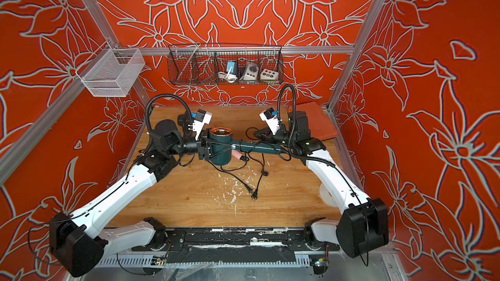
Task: Wrap the cord around the hair dryer
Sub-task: Wrap the power cord around the hair dryer.
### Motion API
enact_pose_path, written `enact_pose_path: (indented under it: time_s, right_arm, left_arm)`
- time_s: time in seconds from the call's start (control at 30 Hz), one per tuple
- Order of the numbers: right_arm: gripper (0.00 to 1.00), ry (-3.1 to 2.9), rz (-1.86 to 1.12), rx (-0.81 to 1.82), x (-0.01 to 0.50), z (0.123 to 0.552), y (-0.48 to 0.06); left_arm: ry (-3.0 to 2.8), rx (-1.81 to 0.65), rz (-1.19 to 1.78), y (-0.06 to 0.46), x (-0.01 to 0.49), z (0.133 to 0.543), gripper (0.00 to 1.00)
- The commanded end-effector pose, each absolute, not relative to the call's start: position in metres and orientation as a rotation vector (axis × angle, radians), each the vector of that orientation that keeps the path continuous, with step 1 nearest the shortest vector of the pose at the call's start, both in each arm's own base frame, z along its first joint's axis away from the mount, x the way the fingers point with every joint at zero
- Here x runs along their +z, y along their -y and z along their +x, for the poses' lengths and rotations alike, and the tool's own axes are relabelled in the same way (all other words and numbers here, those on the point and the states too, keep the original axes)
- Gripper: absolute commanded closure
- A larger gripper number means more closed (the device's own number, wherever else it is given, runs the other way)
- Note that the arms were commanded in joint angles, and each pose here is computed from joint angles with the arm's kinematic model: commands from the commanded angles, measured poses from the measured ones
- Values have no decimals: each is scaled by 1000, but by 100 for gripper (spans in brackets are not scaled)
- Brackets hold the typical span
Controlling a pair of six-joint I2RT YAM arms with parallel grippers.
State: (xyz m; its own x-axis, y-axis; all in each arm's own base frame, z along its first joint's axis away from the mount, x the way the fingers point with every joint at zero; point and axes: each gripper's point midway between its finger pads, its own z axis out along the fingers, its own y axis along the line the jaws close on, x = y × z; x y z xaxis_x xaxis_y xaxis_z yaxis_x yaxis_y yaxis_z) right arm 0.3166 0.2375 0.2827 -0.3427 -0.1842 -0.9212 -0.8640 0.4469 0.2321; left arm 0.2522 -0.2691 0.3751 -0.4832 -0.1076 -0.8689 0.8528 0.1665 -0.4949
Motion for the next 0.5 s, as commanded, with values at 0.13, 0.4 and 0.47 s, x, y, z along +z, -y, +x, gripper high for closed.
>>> enact_pose_path:
  time_s: [0.13, 0.4, 0.47]
  right_arm:
    - [100, -1827, -861, 1044, 270, 309, -244]
    - [100, -1881, -879, 921, 271, 306, -231]
    - [95, -1897, -867, 904, 266, 308, -228]
  left_arm:
    - [-1165, -1320, 619, 242, 515, 265, 100]
    - [-1219, -1311, 628, 246, 503, 274, 100]
    - [-1213, -1312, 612, 243, 503, 274, 100]
